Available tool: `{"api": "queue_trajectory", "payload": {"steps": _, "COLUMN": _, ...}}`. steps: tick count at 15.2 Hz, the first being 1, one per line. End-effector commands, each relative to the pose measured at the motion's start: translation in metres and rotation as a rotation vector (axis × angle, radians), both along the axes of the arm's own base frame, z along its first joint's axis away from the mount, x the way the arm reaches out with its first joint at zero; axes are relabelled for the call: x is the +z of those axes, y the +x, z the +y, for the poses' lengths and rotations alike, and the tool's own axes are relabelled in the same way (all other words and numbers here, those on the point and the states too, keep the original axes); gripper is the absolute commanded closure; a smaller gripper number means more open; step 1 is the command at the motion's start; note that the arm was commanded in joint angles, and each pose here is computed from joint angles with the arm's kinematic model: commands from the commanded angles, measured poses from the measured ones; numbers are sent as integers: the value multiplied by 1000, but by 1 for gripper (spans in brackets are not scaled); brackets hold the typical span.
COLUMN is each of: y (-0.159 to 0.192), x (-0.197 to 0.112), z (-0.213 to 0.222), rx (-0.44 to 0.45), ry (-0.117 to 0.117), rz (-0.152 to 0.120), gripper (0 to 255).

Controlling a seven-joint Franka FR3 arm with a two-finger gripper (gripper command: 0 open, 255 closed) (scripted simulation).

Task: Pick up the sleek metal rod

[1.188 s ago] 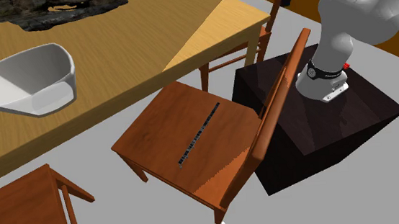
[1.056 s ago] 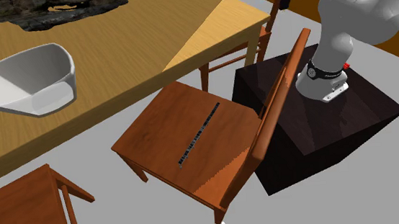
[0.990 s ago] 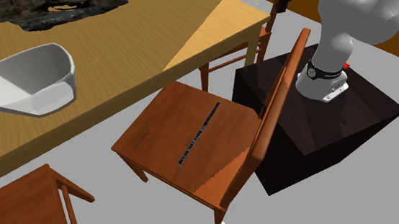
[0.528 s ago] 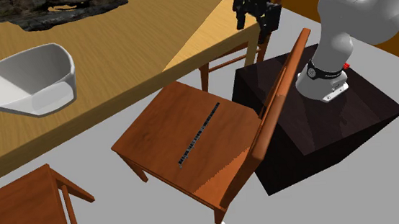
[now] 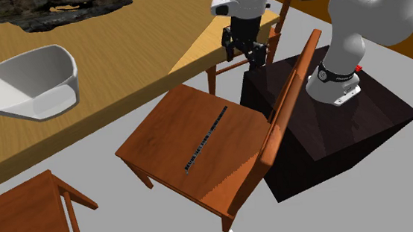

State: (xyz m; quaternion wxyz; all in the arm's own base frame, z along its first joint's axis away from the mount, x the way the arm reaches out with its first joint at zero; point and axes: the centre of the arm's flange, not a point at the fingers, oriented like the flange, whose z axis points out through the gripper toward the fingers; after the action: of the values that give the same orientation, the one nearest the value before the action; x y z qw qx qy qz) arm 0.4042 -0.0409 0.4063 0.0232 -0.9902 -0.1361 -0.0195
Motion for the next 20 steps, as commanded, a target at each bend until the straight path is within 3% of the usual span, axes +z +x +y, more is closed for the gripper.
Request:
{"api": "queue_trajectory", "payload": {"steps": 1, "y": 11, "x": -26, "z": -2, "rx": 39, "ry": -2, "rz": -4, "gripper": 0}}
{"api": "queue_trajectory", "payload": {"steps": 20, "y": 115, "x": -255, "z": 7, "rx": 390, "ry": -17, "rz": -15, "gripper": 0}}
